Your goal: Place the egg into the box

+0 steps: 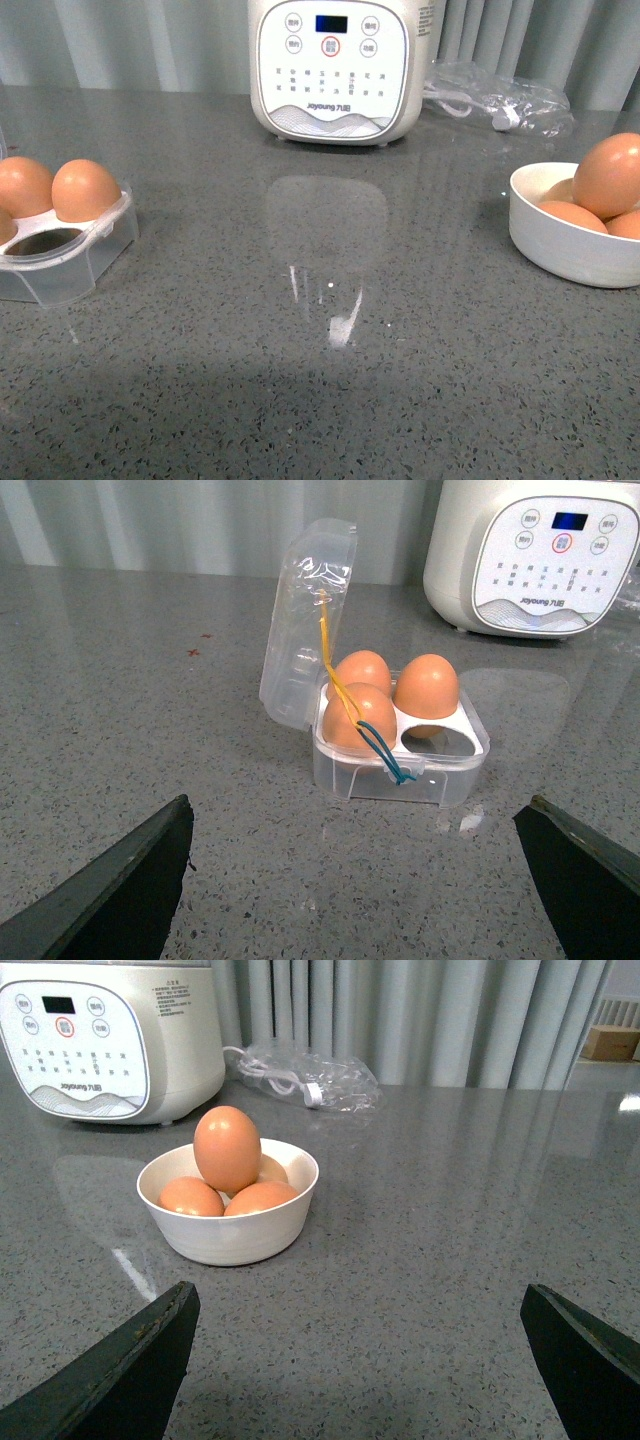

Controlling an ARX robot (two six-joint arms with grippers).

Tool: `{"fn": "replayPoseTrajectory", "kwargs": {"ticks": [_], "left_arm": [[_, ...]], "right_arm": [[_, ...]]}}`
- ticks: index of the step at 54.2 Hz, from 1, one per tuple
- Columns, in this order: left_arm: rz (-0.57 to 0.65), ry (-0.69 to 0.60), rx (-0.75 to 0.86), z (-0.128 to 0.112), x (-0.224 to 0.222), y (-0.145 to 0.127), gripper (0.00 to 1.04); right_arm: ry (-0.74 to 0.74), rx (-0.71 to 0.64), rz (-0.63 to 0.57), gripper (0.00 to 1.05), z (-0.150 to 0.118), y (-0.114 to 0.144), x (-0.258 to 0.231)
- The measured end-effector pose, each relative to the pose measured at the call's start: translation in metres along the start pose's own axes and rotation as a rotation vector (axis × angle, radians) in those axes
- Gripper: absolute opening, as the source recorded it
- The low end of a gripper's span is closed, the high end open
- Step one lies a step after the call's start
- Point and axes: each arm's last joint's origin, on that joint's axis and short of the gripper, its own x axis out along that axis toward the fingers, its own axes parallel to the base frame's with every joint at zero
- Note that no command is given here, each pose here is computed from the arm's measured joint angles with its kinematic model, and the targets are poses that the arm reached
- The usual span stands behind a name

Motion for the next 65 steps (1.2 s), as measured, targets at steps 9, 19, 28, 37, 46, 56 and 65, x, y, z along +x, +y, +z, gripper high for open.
{"fn": "replayPoseTrajectory", "kwargs": {"ticks": [9, 19, 28, 37, 46, 56, 65], "left_arm": [[0.0, 0.0, 0.0, 0.0, 0.0, 0.0, 0.98], [0.0, 0.0, 0.0, 0.0, 0.0, 0.0, 0.98], [0.0, 0.0, 0.0, 0.0, 0.0, 0.0, 0.98], [0.0, 0.0, 0.0, 0.0, 0.0, 0.0, 0.98], [0.0, 0.0, 0.0, 0.0, 0.0, 0.0, 0.98], [0.0, 0.0, 0.0, 0.0, 0.0, 0.0, 0.98], [0.0, 0.0, 0.0, 0.0, 0.0, 0.0, 0.98]], "right_arm": [[0.0, 0.0, 0.0, 0.98, 0.0, 0.0, 0.0], [0.0, 0.0, 0.0, 0.98, 0.0, 0.0, 0.0], [0.011, -0.014, -0.085, 0.98, 0.0, 0.0, 0.002], [-0.072, -0.017, -0.074, 0.98, 0.031, -0.002, 0.018], [-0.122, -0.004, -0.029, 0.98, 0.059, -0.008, 0.046], [-0.071, 0.038, -0.008, 0.98, 0.078, -0.013, 0.089], [0.04, 0.056, 0.053, 0.98, 0.084, -0.005, 0.133]]}}
